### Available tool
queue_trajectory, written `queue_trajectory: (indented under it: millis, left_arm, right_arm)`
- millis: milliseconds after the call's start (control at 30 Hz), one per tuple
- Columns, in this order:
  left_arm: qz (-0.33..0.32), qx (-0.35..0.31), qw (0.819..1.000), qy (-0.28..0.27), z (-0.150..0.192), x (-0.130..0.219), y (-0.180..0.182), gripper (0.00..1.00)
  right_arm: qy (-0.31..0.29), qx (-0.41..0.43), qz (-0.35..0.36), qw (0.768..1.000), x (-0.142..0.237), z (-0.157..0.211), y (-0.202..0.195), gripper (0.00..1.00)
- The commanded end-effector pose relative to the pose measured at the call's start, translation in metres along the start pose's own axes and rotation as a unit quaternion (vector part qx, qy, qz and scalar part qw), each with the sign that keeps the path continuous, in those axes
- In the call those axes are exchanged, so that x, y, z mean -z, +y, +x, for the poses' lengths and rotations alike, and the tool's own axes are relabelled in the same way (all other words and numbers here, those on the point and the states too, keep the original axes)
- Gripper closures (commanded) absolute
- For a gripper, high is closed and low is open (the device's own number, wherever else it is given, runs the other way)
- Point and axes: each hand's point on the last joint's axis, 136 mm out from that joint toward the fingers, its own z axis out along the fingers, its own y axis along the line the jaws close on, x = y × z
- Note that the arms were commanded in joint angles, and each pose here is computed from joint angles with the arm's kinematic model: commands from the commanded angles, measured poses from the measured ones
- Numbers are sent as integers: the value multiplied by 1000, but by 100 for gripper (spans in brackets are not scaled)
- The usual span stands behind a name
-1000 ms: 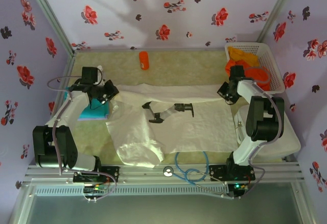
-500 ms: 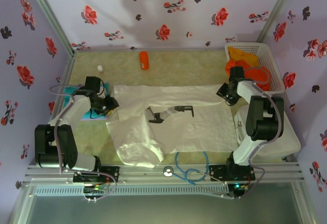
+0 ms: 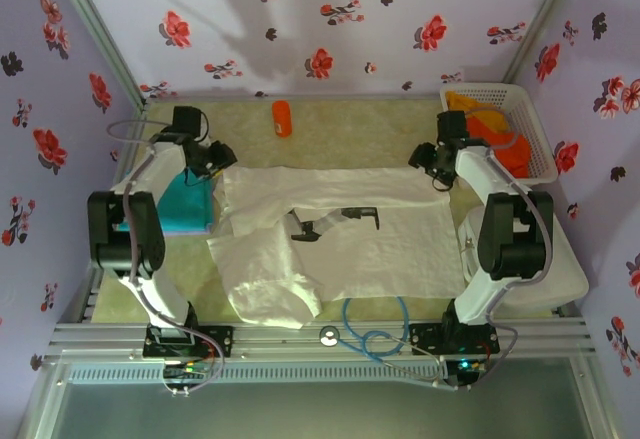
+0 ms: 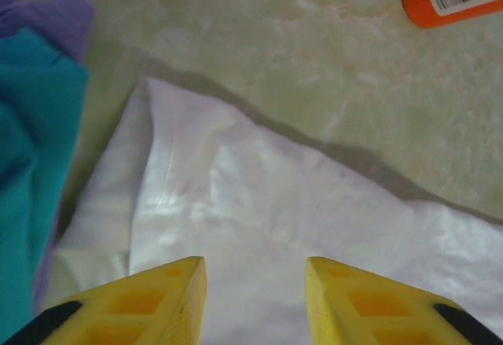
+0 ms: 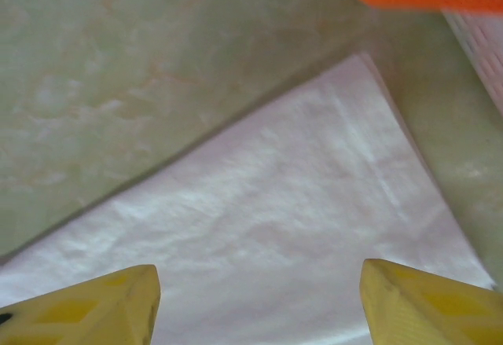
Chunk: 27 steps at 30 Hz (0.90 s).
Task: Fold and stack the t-shirts
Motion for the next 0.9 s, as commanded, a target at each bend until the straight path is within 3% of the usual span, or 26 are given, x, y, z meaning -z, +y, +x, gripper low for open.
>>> queue_trajectory:
  millis: [0,333,633,867]
  left_arm:
    - [30,-15,999,11,-3,-19,-25,63]
    - [-35,11,997,66,13,-73,8,66]
    - [-88,35,992,80,13,-78,55,69]
    - [-87,43,993,64,7,-62,56,72]
  right_arm:
    - [6,8,-9,1000,-23,-4,12,36]
    - [52,7,34,998,-67,9,-2,43]
    - [69,-11,95,993,-82,16,-35,49]
    - [60,-19,97,993,-76,8,-39,49]
